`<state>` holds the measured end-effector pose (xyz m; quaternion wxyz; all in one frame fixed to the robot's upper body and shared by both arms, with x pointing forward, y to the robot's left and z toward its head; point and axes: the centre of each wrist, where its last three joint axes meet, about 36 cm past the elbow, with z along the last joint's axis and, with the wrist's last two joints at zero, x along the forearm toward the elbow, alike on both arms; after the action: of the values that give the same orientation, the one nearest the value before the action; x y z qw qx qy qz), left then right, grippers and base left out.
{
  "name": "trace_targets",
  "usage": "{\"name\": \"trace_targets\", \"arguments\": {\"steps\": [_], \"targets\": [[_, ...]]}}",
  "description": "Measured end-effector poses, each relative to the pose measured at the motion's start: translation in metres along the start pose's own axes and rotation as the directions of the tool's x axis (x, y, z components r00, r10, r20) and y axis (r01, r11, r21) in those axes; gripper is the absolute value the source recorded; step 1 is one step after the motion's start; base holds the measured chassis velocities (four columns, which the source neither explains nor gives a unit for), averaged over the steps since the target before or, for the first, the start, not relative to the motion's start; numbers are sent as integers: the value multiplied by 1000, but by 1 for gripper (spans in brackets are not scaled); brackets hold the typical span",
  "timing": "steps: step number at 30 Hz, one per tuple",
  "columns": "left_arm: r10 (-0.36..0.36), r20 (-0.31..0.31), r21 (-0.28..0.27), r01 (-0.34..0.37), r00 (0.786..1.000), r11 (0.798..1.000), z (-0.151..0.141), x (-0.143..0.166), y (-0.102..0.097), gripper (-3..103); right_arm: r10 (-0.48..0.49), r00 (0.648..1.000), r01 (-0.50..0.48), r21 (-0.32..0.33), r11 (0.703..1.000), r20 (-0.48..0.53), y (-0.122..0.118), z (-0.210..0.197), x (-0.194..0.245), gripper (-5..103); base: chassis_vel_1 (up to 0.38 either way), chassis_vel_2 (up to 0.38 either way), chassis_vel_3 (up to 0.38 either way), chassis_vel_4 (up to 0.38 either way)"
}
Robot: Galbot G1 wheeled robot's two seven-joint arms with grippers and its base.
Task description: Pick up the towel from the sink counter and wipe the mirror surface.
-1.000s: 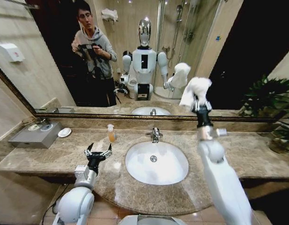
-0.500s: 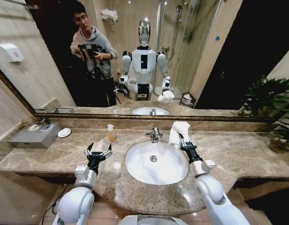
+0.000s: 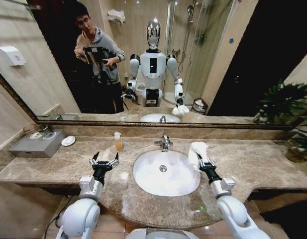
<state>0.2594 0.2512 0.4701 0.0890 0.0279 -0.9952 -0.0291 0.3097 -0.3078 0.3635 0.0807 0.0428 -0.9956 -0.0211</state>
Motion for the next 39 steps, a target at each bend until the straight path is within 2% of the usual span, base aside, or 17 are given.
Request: {"name": "trace_targets", "arguments": {"steps": [2,4,5,7,8,11,17,22,23,25,27,28,31,34,35,36,39], "targets": [[0,0,0,0,1000,1000,0,0,0,100,-32,999,31,-24,999,-43,18,8,2,18,0,0,0,0],[0,0,0,0,1000,1000,0,0,0,100,-59,993,58,-5,998,-99,35,24,-3,18,0,0,0,0],[0,0,0,0,1000,1000,0,0,0,100,-59,993,58,-5,998,-99,35,24,-3,18,0,0,0,0],[0,0,0,0,1000,1000,0,0,0,100,-60,975,68,30,997,-212,46,45,-5,18,0,0,0,0],[0,0,0,0,1000,1000,0,0,0,100,-60,975,68,30,997,-212,46,45,-5,18,0,0,0,0],[0,0,0,0,1000,1000,0,0,0,100,-60,941,87,67,994,-333,59,71,-13,18,0,0,0,0],[-1,0,0,1,1000,1000,0,0,0,100,-6,910,54,105,993,-414,70,70,-40,18,0,0,0,0],[-1,0,0,1,1000,1000,0,0,0,100,-36,909,85,100,991,-416,69,57,-50,18,0,0,0,0],[0,1,0,0,1000,1000,0,0,0,100,-70,922,107,77,991,-381,77,27,-50,18,0,0,0,0],[0,1,0,0,1000,1000,0,0,0,100,-74,927,108,74,991,-368,79,13,-51,18,-28,-17,1,-8],[0,0,0,0,1000,1000,0,0,0,100,-95,914,133,70,989,-395,86,-28,-50,18,-28,-7,-4,-20],[0,0,0,0,1000,1000,0,0,0,100,-95,914,133,70,989,-395,86,-28,-50,18,0,0,0,0],[0,0,0,0,1000,1000,0,0,0,100,-97,885,159,100,982,-455,82,-47,-56,18,0,0,0,0],[0,0,0,0,1000,1000,0,0,0,100,-101,858,176,103,979,-504,80,-48,-59,18,0,0,0,0],[0,0,0,0,1000,1000,0,0,0,100,-101,832,190,109,976,-546,81,-44,-63,18,0,0,0,0],[0,0,0,0,1000,1000,0,0,0,100,-101,832,190,109,976,-546,81,-44,-63,18,0,0,0,0],[0,0,0,0,1000,1000,0,0,0,100,-67,777,190,133,973,-626,84,-26,-85,18,0,0,0,0]]}}
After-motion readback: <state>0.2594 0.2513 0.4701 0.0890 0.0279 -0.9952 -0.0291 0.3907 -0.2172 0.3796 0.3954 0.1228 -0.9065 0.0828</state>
